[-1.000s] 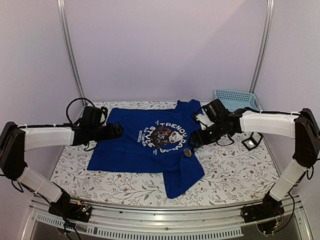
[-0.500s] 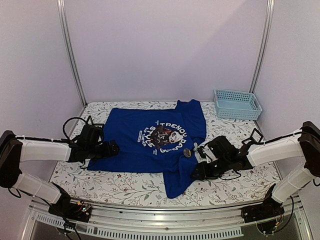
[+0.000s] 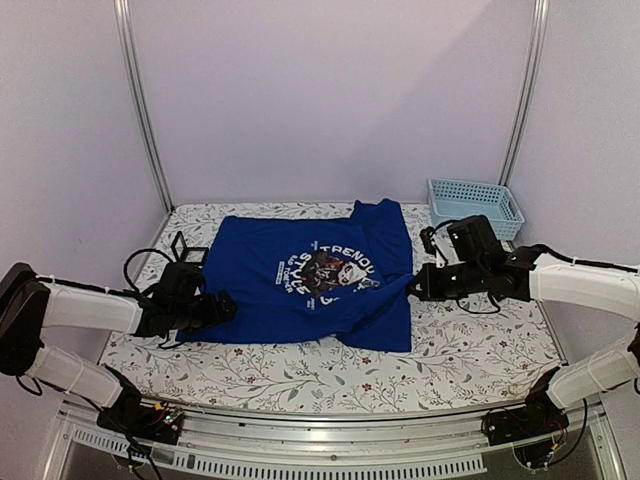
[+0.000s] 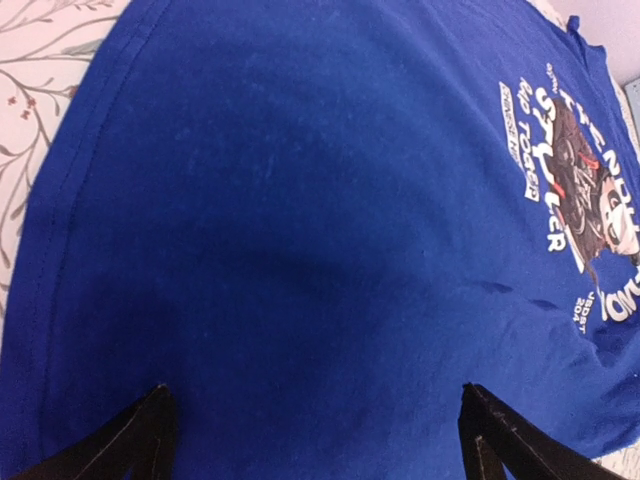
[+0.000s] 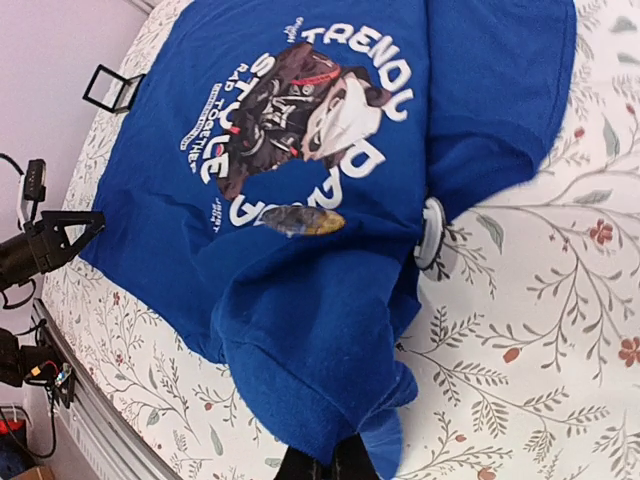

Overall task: Pin the brooch onto the clothing
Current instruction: Smooth out the clothing with brooches at the center of the board.

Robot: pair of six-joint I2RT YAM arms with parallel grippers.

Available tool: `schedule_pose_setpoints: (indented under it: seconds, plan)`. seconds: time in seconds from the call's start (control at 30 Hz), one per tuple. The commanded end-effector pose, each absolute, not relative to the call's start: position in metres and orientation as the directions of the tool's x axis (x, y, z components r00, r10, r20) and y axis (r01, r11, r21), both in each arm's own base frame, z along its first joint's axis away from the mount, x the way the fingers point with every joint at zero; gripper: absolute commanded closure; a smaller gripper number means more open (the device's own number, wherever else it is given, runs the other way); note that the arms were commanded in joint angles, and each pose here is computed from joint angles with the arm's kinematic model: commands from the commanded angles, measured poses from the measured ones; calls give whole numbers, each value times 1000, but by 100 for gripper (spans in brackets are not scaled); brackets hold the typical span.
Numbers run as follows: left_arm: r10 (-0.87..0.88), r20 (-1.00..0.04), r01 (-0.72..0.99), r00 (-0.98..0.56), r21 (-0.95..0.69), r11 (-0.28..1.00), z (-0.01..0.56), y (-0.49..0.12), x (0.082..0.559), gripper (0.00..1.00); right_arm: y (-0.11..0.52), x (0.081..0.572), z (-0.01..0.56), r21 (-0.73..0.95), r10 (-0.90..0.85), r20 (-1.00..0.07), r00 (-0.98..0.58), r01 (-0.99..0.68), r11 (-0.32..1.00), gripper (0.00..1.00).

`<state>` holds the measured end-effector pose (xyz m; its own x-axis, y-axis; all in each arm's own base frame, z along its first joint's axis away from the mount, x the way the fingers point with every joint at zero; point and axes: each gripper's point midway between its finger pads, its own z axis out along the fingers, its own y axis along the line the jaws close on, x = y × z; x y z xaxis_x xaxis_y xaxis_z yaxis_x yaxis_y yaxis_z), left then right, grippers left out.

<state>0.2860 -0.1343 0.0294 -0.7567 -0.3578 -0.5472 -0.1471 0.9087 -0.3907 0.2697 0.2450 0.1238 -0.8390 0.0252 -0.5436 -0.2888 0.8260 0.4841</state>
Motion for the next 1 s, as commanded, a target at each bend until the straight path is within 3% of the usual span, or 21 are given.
schedule_pose_setpoints:
  seconds: [0.0,0.1,0.23,0.47,0.57,0.73,0.97]
  plan:
    - [-350,-568,-121,-745,-402,908,33,-140,289,2,257,273,162,290,-219,-624,-750,-483,826,100]
    - [-337,-576,-118,-745,-383,916,34,-137,288,2,317,254,165,211,-437,-602,-669,-660,721,100]
    - [-343,-578,-133,-740,-373,918,33,-131,285,2,400,204,137,236,-617,-540,-573,-806,542,99]
    - [-341,-574,-142,-745,-362,921,28,-125,279,2,419,157,54,209,-772,-332,-542,-840,500,69]
    - [-338,-573,-146,-746,-354,924,26,-123,278,1,413,156,75,219,-741,-380,-553,-832,509,60]
    - [-339,-570,-153,-748,-349,924,22,-120,276,1,397,165,141,192,-643,-556,-527,-834,518,54]
    - [-364,-568,-169,-738,-366,915,21,-116,274,1,351,243,160,236,-468,-611,-639,-711,663,49]
